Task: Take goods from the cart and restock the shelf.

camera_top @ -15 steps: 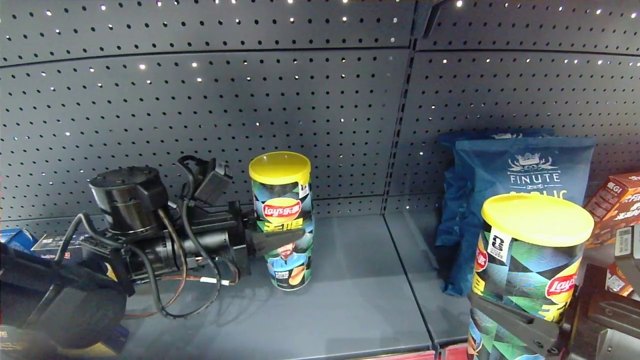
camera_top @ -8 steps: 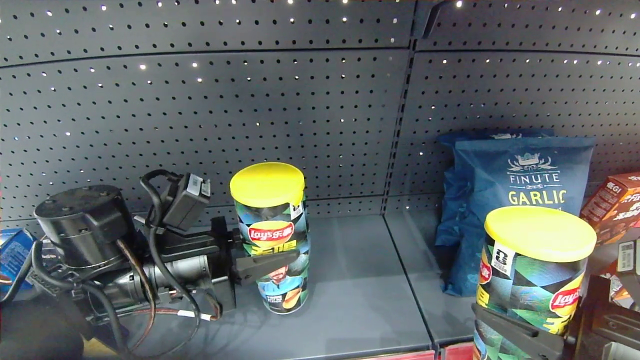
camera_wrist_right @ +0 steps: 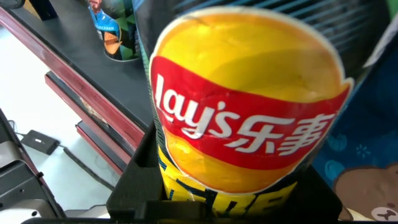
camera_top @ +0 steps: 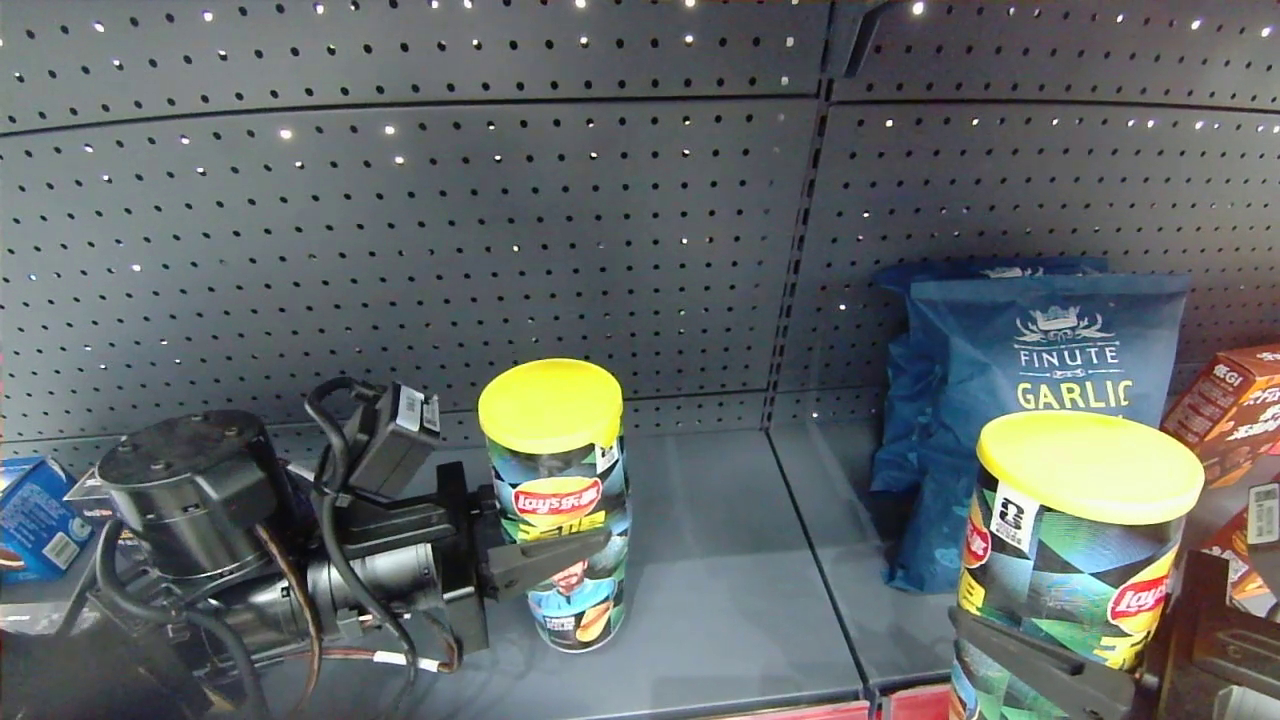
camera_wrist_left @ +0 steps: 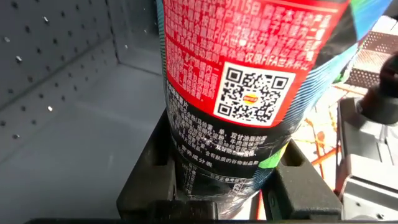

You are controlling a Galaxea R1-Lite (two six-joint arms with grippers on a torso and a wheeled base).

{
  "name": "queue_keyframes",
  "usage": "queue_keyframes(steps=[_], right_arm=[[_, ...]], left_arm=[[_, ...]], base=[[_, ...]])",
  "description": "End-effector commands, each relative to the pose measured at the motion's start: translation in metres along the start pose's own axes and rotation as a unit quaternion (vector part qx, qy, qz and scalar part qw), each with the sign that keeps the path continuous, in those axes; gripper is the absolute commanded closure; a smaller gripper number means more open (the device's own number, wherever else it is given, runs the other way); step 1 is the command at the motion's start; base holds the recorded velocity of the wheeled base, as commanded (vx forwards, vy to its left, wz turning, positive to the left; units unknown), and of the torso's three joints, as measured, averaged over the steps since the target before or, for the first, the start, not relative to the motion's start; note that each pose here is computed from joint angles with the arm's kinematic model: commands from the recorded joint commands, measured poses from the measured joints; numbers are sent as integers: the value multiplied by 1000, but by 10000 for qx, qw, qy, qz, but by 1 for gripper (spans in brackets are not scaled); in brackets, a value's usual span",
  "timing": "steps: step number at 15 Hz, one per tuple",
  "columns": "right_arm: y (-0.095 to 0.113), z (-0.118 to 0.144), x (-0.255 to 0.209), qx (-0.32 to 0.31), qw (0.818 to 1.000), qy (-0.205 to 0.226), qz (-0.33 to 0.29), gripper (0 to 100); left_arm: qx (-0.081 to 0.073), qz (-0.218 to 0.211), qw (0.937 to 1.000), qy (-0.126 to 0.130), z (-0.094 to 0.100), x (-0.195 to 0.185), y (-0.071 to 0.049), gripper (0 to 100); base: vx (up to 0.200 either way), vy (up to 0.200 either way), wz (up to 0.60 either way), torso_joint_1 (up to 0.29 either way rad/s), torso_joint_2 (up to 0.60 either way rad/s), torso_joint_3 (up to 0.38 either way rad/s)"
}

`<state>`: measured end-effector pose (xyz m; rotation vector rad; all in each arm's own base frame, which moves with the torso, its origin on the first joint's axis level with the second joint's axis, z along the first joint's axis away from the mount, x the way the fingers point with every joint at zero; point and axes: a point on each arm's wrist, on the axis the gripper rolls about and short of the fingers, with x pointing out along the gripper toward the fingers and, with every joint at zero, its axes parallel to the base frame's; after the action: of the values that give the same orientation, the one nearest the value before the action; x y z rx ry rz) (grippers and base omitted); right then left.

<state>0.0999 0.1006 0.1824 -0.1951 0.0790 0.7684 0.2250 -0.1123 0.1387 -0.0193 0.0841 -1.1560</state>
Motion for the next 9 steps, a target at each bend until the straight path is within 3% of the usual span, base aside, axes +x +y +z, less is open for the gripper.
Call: queue_keyframes(steps=[1, 6, 9], right_arm=[[0, 0, 0, -2, 10000, 2, -7, 100], [0, 0, -1, 6, 10000, -12, -17, 100], [0, 1, -2, 15, 10000, -43, -22, 100]], left_arm=[[-67, -14, 9999, 87, -6, -1, -2, 100], [-225, -29, 9993, 289, -18, -8, -9, 100], [-149, -22, 9997, 199, -22, -9, -10, 100]], base=[[0, 0, 0, 0, 0, 0], [0, 0, 0, 0, 0, 0], [0, 0, 0, 0, 0, 0]])
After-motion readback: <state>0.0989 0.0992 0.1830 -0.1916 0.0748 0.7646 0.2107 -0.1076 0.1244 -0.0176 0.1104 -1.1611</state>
